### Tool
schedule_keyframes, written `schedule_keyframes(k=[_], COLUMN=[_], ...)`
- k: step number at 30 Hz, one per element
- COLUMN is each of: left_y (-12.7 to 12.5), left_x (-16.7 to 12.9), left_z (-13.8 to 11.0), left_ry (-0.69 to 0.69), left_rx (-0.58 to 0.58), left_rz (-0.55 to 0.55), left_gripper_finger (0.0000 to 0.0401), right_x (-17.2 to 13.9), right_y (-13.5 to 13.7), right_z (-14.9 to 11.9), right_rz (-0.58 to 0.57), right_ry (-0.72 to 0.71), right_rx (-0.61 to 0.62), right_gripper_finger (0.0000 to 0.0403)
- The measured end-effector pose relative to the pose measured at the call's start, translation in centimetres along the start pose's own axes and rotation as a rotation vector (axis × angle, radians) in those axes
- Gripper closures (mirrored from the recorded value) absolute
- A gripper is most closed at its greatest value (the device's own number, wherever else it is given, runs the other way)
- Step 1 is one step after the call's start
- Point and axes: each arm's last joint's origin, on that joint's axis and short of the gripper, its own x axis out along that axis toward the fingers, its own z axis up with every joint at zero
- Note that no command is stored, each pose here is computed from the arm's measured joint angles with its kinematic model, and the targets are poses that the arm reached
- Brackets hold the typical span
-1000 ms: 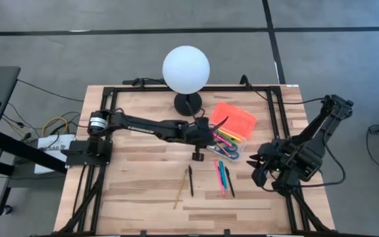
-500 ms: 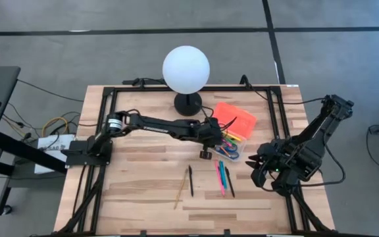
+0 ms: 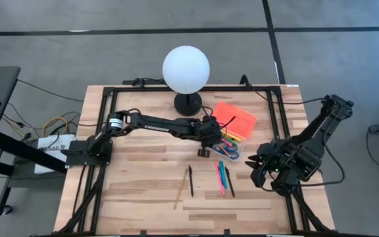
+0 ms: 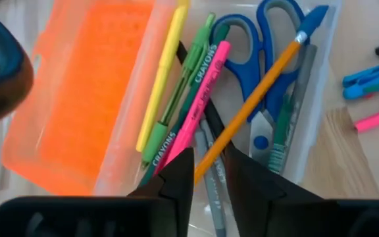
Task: Pick & place school supplies into a supply box
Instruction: Put the black pen into the orange supply box
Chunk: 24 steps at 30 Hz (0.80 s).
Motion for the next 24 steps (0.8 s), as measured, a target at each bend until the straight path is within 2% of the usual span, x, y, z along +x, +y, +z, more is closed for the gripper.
schedule_keyframes(k=[4,8,14,21,24], left_y=[0.2,0.8,1.0,-1.0,-2.3], left_x=[-0.5,-2.2,-5.4,-6.7,-6.7], left_z=[0.3,1.5,2.7,1.6,1.4], left_ry=[0.023,0.070,0.165,0.369,0.407], left_rx=[-0.033,-0.091,-0.215,-0.273,-0.271], left_rz=[0.010,-0.009,-0.135,-0.252,-0.283], left_gripper_finger=[0.0304,0.0302,0.0310,0.0312,0.0312], right_x=[0.1,0.6,2.6,5.3,6.4], right_y=[0.2,1.0,3.2,4.3,4.6], right_z=[-0.1,-0.8,-2.6,-4.4,-4.8], right_rz=[0.003,0.004,-0.004,-0.148,-0.187], right_ry=[0.012,0.047,0.143,0.238,0.258], right_rx=[0.019,0.049,0.053,0.261,0.336], right_gripper_finger=[0.0296,0.0296,0.0296,0.0296,0.0296])
